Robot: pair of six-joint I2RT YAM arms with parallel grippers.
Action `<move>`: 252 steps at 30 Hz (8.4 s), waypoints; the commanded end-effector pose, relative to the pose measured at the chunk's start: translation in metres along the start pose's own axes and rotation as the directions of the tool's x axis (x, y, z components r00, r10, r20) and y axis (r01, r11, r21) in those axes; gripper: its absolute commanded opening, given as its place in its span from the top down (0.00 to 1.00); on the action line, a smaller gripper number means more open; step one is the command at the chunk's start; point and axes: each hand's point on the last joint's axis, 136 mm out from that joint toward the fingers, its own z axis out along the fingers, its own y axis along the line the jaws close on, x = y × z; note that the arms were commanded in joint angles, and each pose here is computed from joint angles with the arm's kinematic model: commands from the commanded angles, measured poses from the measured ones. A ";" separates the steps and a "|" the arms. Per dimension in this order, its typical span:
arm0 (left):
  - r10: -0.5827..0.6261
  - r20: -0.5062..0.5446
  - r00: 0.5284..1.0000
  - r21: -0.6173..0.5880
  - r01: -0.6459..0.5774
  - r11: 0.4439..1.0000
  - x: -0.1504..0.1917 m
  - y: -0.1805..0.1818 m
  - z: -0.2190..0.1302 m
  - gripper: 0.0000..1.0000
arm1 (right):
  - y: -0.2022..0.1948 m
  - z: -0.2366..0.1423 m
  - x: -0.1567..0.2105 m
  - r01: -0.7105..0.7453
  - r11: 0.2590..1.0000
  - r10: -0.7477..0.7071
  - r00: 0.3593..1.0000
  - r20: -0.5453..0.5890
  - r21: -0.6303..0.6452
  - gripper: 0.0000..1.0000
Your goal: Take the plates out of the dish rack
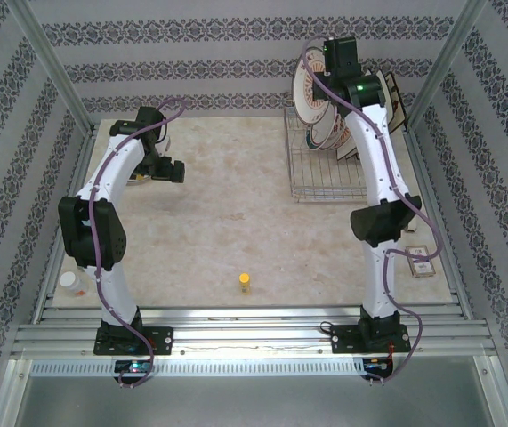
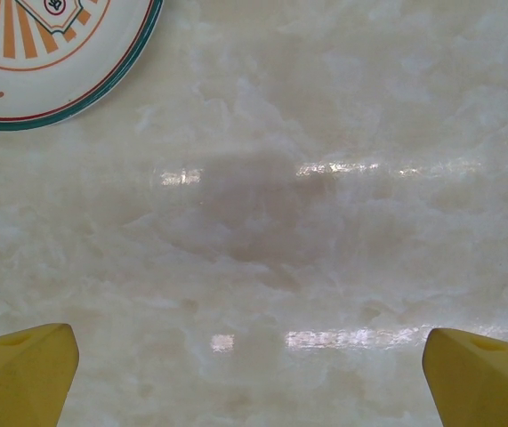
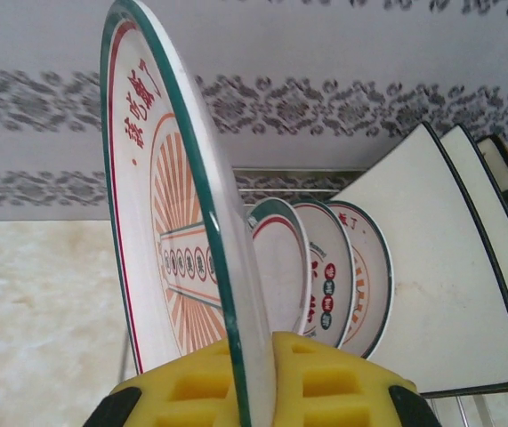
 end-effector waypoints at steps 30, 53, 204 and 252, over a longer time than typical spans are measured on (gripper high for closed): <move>-0.020 0.283 0.959 0.339 -0.081 0.937 -0.048 -0.062 -0.034 0.00 | 0.121 -0.016 0.133 -0.541 0.277 0.321 0.831 -0.454 -0.794 1.00; -0.326 0.286 0.901 0.877 -0.108 0.469 -0.085 -0.138 -0.072 0.03 | 0.178 -0.014 0.136 -0.531 0.255 0.243 0.844 -0.478 -0.808 1.00; -0.572 0.428 0.700 0.170 0.559 0.811 -0.040 0.156 0.046 0.23 | -0.045 -0.015 0.157 0.090 0.990 -0.127 0.894 -0.430 -0.106 0.02; -0.002 0.043 0.999 0.079 -0.001 0.997 -0.035 0.010 0.005 0.00 | -0.016 0.176 0.117 -0.054 0.999 0.049 0.966 -0.255 -0.009 0.25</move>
